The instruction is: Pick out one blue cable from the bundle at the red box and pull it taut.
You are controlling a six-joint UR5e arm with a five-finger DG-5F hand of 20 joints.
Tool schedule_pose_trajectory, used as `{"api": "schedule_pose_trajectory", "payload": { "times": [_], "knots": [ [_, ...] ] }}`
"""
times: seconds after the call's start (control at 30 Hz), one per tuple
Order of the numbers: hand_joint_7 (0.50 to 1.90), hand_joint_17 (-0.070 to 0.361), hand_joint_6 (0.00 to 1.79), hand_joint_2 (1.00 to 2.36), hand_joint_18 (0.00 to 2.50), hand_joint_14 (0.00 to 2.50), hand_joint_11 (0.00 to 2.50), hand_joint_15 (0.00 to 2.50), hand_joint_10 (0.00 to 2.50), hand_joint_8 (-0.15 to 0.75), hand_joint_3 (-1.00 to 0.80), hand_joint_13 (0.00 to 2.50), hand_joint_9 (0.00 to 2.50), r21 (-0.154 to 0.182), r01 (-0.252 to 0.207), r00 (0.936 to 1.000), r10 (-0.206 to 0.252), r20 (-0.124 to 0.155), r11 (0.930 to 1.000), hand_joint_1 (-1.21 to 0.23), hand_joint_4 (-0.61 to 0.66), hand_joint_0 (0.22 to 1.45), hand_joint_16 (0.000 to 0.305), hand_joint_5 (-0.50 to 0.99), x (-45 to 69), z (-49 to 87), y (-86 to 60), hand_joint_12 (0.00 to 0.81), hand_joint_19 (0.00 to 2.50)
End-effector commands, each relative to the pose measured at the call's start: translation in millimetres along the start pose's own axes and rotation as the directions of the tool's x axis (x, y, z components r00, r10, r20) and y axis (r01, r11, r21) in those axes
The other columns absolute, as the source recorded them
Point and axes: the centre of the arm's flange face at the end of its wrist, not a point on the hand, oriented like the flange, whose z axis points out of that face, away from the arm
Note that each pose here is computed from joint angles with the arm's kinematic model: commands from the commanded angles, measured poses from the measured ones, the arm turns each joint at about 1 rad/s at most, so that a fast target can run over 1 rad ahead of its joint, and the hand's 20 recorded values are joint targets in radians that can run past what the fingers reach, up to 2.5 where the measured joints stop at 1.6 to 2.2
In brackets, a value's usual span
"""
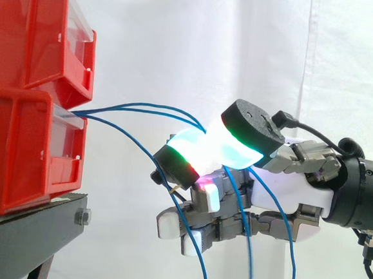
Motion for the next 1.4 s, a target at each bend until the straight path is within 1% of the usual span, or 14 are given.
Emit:
{"api": "schedule_pose_trajectory", "payload": {
  "times": [0.0,0.13,0.23,0.33,0.4,0.53,0.6,0.63,0.73,0.93,1.03,1.13,1.3,1.37],
  "knots": [
    [1.09,0.104,0.9,1.0,0.8,0.01,0.65,0.35,0.02,0.251,-0.5,0.91,1.17,0.0,0.0,1.0,0.0,0.0,1.0,-0.81,0.08,0.52,0.046,-0.16,0.0,-0.2,-0.3,0.326,0.57],
    [1.03,0.107,0.88,1.0,0.81,0.01,0.65,0.35,0.02,0.262,-0.5,0.91,1.18,-0.001,-0.002,1.0,0.002,-0.001,1.0,-0.71,0.11,0.5,0.047,-0.15,0.2,0.0,-0.1,0.331,0.58],
    [1.05,0.107,0.87,1.0,0.81,0.01,0.63,0.35,0.02,0.265,-0.5,0.91,1.18,-0.003,0.0,1.0,0.0,-0.001,1.0,-0.66,0.11,0.5,0.048,-0.15,0.1,0.4,0.6,0.335,0.58],
    [1.06,0.103,0.86,1.0,0.79,0.01,0.65,0.35,0.02,0.253,-0.5,0.91,1.18,-0.001,0.0,1.0,0.0,-0.001,1.0,-0.58,0.1,0.53,0.046,-0.15,0.2,0.0,-0.1,0.325,0.6],
    [1.09,0.098,0.85,1.0,0.78,0.02,0.65,0.36,0.03,0.244,-0.5,0.9,1.18,-0.004,0.0,1.0,0.0,-0.001,1.0,-0.56,0.08,0.58,0.043,-0.15,0.1,0.6,0.7,0.313,0.62],
    [1.14,0.098,0.86,1.0,0.77,0.02,0.66,0.37,0.02,0.248,-0.5,0.9,1.18,-0.004,0.0,1.0,0.0,-0.001,1.0,-0.62,0.04,0.62,0.043,-0.15,0.1,0.6,0.7,0.316,0.63],
    [1.14,0.098,0.86,1.01,0.77,0.02,0.65,0.37,0.03,0.249,-0.44,0.9,1.18,-0.004,0.0,1.0,0.0,-0.001,1.0,-0.68,0.05,0.63,0.044,-0.15,0.1,0.6,0.7,0.318,0.64],
    [1.17,0.099,0.86,1.01,0.77,0.02,0.65,0.37,0.02,0.248,-0.4,0.9,1.17,-0.003,0.0,1.0,0.0,-0.001,1.0,-0.72,0.06,0.63,0.044,-0.15,0.2,0.1,0.1,0.319,0.64],
    [1.2,0.1,0.86,1.01,0.77,0.02,0.66,0.37,0.03,0.25,-0.36,0.9,1.16,-0.004,0.0,1.0,0.0,0.001,1.0,-0.77,0.05,0.64,0.044,-0.15,-1.1,0.5,0.5,0.32,0.64],
    [1.25,0.1,0.87,1.02,0.77,0.02,0.66,0.37,0.02,0.251,-0.3,0.89,1.16,-0.005,0.0,1.0,0.0,-0.004,1.0,-0.83,0.02,0.66,0.044,-0.15,-0.6,0.5,0.6,0.32,0.64],
    [1.3,0.1,0.88,1.02,0.77,0.02,0.66,0.37,0.02,0.252,-0.27,0.9,1.15,0.0,0.0,1.0,0.0,-0.005,1.0,-0.85,-0.03,0.68,0.044,-0.16,-0.5,-0.3,-0.3,0.319,0.63],
    [1.29,0.1,0.89,1.02,0.78,0.02,0.66,0.37,0.02,0.249,-0.3,0.9,1.15,-0.001,-0.001,1.0,0.001,-0.001,1.0,-0.88,-0.06,0.7,0.044,-0.16,-0.9,0.2,0.3,0.318,0.62],
    [1.2,0.1,0.9,1.01,0.78,0.02,0.66,0.36,0.03,0.244,-0.4,0.9,1.14,-0.003,-0.002,1.0,0.002,-0.001,1.0,-0.92,-0.08,0.74,0.044,-0.16,-0.9,0.4,0.4,0.31,0.6],
    [1.23,0.099,0.9,1.0,0.78,0.02,0.67,0.36,0.02,0.246,-0.47,0.9,1.14,0.0,0.0,1.0,0.0,-0.002,1.0,-0.95,-0.05,0.76,0.044,-0.17,-0.8,-0.3,-0.4,0.306,0.59]
  ]
}}
